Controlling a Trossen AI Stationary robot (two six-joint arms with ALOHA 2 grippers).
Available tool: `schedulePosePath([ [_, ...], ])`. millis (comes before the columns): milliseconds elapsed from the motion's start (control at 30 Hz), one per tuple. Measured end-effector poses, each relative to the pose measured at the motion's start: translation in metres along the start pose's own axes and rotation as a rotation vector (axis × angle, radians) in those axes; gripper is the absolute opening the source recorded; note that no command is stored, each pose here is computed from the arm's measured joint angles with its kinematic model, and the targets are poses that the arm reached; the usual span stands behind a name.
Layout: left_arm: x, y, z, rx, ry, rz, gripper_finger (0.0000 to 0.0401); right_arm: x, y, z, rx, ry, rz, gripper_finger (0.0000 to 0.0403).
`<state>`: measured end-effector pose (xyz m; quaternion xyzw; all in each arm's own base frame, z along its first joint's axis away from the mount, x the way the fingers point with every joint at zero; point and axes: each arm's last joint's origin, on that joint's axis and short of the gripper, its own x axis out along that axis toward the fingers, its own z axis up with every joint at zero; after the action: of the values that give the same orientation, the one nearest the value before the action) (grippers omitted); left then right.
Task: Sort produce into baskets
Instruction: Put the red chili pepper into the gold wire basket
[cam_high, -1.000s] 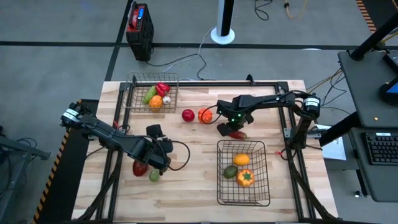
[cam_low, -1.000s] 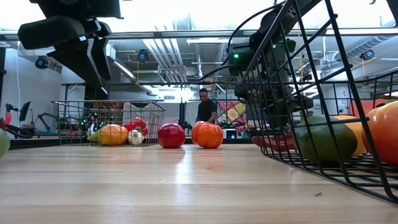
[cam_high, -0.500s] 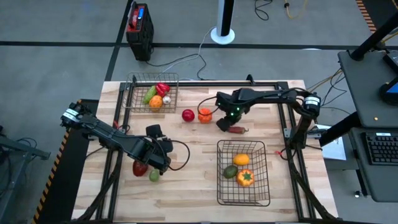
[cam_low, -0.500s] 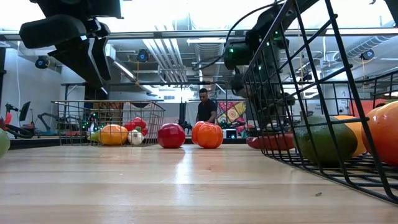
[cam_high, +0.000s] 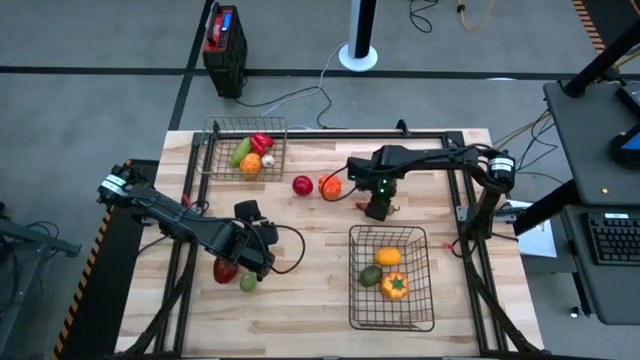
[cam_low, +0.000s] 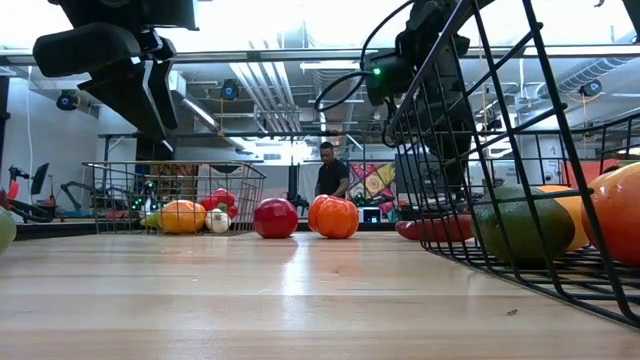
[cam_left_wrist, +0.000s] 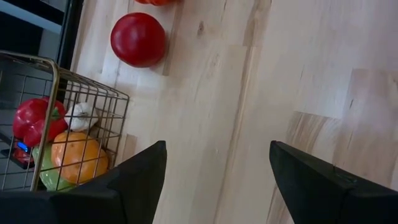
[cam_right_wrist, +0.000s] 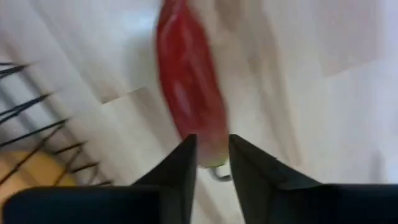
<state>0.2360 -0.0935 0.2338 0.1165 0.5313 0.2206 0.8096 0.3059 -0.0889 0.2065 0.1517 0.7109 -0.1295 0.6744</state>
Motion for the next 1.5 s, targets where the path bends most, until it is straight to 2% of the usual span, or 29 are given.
schedulePosePath([
  [100,0.000,0.000,0.000,0.000,0.000,0.000,0.0266,0.000,0.004,0.000,-0.028,-0.011,-0.046,0.0137],
  [233,0.000,0.000,0.000,0.000,0.000,0.000,0.0266,0.001,0.015,0.001,-0.132,-0.039,-0.055,0.0194],
  [333,0.000,0.000,0.000,0.000,0.000,0.000,0.0266,0.002,0.021,0.000,-0.200,-0.039,-0.056,0.0221],
  [433,0.000,0.000,0.000,0.000,0.000,0.000,0.0266,0.006,0.023,-0.001,-0.216,-0.028,-0.058,0.0235],
  [767,0.000,0.000,0.000,0.000,0.000,0.000,0.0266,0.008,0.021,0.001,-0.238,-0.050,-0.077,0.0242],
  [1267,0.000,0.000,0.000,-0.001,-0.001,-0.001,0.0266,0.005,0.015,0.003,-0.192,-0.065,-0.076,0.0242],
  [1500,0.000,0.000,0.000,-0.001,-0.001,-0.001,0.0266,0.005,0.020,0.002,-0.186,-0.063,-0.037,0.0235],
])
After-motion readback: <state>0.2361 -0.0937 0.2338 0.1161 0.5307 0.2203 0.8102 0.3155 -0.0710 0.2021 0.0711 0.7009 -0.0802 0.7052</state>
